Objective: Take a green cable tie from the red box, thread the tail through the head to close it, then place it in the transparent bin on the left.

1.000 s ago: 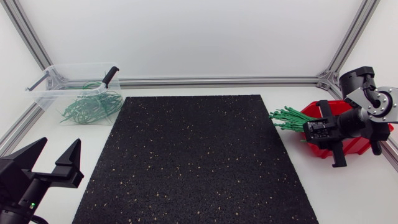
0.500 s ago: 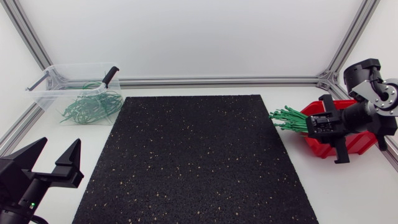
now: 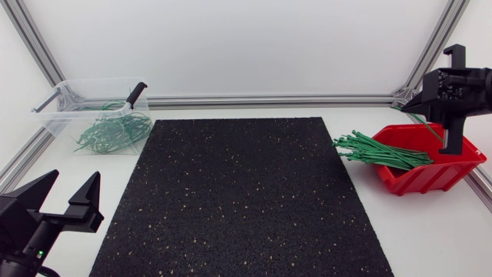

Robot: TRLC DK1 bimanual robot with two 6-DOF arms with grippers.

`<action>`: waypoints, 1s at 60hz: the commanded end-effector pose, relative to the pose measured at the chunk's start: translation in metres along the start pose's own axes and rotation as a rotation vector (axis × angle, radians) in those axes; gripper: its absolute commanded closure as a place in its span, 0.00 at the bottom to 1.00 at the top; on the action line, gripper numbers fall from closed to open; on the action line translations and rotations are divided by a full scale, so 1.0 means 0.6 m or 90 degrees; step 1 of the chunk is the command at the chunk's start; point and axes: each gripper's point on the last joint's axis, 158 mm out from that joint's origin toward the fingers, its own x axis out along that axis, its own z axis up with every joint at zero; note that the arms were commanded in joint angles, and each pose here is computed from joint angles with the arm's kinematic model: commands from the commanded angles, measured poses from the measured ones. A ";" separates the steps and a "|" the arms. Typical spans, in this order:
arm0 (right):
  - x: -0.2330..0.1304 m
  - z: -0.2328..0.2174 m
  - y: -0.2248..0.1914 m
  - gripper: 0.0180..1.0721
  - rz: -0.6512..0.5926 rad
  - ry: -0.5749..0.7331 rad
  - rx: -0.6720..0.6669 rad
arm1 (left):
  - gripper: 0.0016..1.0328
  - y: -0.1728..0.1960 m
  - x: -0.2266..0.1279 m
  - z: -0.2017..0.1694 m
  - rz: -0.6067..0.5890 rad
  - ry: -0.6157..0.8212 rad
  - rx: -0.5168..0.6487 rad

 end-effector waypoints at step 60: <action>-0.138 0.392 -0.077 0.95 0.173 -0.291 0.562 | 0.04 -0.010 0.002 -0.036 -0.014 0.030 -0.019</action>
